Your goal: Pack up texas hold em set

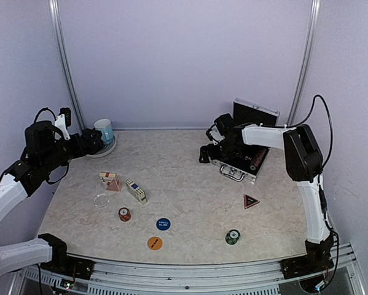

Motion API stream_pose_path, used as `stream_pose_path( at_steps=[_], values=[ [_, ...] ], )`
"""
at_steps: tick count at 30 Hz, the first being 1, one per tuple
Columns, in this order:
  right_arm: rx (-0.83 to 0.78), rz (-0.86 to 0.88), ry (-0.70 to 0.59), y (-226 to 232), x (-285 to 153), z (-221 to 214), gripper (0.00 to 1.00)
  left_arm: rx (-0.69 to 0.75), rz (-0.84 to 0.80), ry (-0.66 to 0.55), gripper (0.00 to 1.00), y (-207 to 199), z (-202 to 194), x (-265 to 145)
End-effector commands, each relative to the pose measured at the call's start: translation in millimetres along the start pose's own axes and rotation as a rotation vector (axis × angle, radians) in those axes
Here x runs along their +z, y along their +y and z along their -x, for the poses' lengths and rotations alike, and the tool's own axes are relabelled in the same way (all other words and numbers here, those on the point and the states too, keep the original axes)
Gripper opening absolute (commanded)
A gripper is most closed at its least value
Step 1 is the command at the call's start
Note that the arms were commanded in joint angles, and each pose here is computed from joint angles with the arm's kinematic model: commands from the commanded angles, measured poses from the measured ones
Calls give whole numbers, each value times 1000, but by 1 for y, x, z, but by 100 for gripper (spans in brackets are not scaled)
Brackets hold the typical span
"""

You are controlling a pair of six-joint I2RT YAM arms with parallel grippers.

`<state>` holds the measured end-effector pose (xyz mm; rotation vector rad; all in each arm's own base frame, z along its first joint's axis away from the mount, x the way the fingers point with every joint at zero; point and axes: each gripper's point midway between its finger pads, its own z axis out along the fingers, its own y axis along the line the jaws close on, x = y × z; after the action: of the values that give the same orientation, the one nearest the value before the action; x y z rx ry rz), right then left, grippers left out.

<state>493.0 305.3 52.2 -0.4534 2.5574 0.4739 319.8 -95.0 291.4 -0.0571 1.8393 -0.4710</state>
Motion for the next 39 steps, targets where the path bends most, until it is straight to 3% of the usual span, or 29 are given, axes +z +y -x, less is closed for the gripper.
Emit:
stream_pose_path(
  at_steps=[1, 18, 39],
  values=[
    [-96, 172, 41, 67, 12, -18, 99, 2, 6, 3, 99, 3, -2, -1],
    [-322, 303, 85, 151, 19, -41, 98, 2, 1, -9, 99, 2, 1, -4],
    [-651, 430, 198, 220, 7, -111, 98, -1, -1, -3, 99, 2, 0, -2]
  ],
)
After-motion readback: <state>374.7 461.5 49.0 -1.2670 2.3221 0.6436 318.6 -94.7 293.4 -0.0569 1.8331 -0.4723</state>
